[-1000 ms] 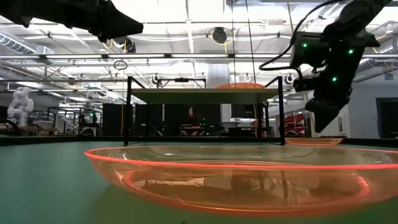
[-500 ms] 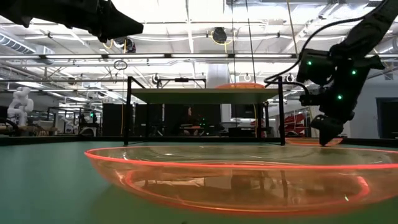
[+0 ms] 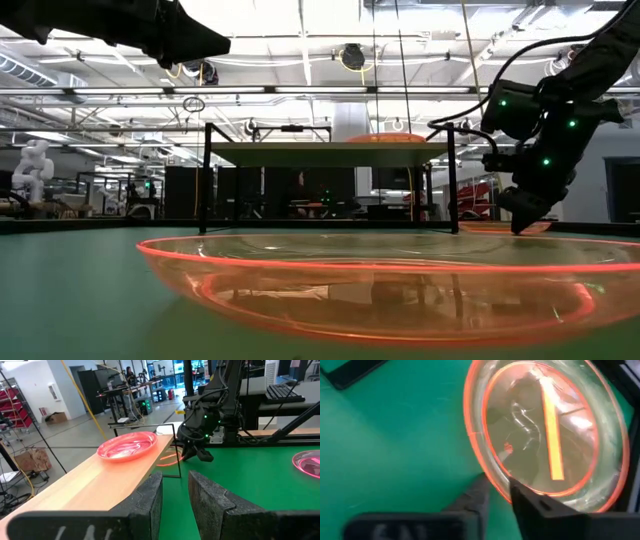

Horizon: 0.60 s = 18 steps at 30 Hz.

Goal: Place and stack plates onto a shelf
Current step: Put the top orange plate on the shelf

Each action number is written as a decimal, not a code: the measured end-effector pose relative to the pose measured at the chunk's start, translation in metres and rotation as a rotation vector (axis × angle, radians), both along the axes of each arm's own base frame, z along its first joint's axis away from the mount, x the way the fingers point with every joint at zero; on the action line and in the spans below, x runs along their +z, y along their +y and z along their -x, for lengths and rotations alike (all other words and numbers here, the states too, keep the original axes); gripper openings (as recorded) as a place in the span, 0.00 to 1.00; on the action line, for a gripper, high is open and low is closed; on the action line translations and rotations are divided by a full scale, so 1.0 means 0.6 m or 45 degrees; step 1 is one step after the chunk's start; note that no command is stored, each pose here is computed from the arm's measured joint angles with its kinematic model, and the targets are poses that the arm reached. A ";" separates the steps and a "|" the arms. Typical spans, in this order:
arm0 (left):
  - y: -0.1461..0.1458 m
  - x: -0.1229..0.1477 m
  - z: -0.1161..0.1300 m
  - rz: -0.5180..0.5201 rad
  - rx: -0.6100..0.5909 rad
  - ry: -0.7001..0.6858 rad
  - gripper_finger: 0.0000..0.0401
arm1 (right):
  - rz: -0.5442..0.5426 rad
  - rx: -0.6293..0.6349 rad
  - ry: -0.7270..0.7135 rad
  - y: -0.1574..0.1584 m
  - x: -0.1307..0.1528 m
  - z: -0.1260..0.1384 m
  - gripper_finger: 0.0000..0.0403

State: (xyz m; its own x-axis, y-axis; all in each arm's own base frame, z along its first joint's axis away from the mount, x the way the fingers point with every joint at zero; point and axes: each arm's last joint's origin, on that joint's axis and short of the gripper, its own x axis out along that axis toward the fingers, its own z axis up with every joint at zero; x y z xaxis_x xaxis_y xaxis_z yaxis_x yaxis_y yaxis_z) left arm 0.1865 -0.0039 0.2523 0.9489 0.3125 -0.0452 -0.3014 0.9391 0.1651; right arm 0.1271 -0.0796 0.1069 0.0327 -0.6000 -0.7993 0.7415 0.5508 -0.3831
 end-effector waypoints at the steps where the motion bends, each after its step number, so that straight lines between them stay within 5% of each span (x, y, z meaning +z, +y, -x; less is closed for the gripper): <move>1: 0.000 0.000 0.000 0.002 0.000 0.000 0.25 | -0.011 0.008 -0.006 0.000 0.000 0.000 0.10; 8: 0.000 -0.001 0.000 0.026 0.001 0.002 0.25 | -0.031 0.019 -0.132 0.012 0.013 0.000 0.00; 18: 0.000 -0.004 0.000 0.032 0.002 0.020 0.25 | 0.161 0.092 -0.658 0.029 0.087 -0.010 0.00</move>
